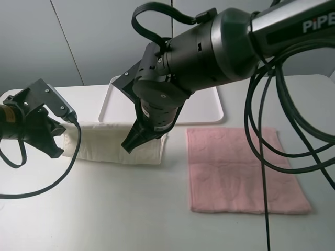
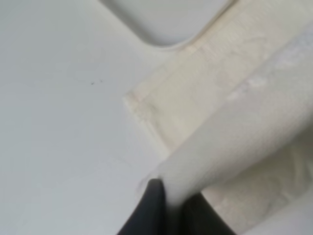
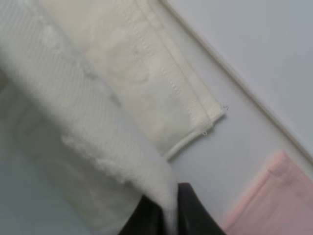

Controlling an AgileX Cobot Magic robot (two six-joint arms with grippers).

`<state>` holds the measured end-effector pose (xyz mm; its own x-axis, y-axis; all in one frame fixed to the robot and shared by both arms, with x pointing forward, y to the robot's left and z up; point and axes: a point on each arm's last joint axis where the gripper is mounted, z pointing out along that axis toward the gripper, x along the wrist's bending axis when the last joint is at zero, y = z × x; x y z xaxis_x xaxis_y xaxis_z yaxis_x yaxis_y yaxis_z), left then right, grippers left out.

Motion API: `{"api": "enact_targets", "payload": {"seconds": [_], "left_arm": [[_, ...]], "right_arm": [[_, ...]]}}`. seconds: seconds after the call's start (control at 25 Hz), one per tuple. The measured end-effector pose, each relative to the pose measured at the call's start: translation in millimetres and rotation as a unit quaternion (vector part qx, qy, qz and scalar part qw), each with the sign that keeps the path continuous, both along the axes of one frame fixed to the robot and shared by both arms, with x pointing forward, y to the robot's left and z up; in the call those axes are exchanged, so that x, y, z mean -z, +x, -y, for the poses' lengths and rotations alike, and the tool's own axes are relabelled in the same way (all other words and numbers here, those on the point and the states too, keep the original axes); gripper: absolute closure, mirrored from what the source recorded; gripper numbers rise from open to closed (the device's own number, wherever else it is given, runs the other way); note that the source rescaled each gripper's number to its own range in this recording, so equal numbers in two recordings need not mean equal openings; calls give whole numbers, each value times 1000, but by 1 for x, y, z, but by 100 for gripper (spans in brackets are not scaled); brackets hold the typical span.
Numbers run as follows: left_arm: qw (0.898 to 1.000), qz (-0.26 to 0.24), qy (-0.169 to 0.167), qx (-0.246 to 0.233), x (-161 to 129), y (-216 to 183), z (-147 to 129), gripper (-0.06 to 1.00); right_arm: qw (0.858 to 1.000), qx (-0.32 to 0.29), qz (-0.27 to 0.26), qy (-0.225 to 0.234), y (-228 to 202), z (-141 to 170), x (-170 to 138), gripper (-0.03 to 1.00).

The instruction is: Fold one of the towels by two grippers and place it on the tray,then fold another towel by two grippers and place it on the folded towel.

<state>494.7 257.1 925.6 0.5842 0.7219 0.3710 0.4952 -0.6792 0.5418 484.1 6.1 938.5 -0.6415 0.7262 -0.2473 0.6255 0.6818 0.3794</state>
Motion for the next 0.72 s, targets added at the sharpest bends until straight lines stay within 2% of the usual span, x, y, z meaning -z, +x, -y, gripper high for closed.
{"api": "enact_targets", "payload": {"seconds": [0.24, 0.36, 0.44, 0.52, 0.6, 0.64, 0.72], "left_arm": [[1000, -5, -7, -8, 4, 13, 2, 82], [1000, -2, -8, -10, 3, 17, 2, 61], [1000, -1, -10, -12, 2, 17, 2, 36], [1000, 2, -18, -19, 2, 18, 3, 17], [999, 5, -27, -28, 1, 19, 3, 9], [999, 4, -31, -33, 1, 19, 3, 8], [999, 0, -34, -40, 2, 18, 2, 8]], "right_arm": [[999, 36, 1, 10, 21, 8, 20, 96], [998, 61, 11, 19, 33, 18, 22, 92], [997, 68, 16, 31, 39, 21, 21, 76], [996, 77, 16, 39, 41, 22, 21, 54], [995, 86, 13, 47, 41, 21, 21, 22], [995, 90, 12, 50, 41, 21, 21, 10], [994, 97, 9, 49, 40, 22, 21, -1]]}}
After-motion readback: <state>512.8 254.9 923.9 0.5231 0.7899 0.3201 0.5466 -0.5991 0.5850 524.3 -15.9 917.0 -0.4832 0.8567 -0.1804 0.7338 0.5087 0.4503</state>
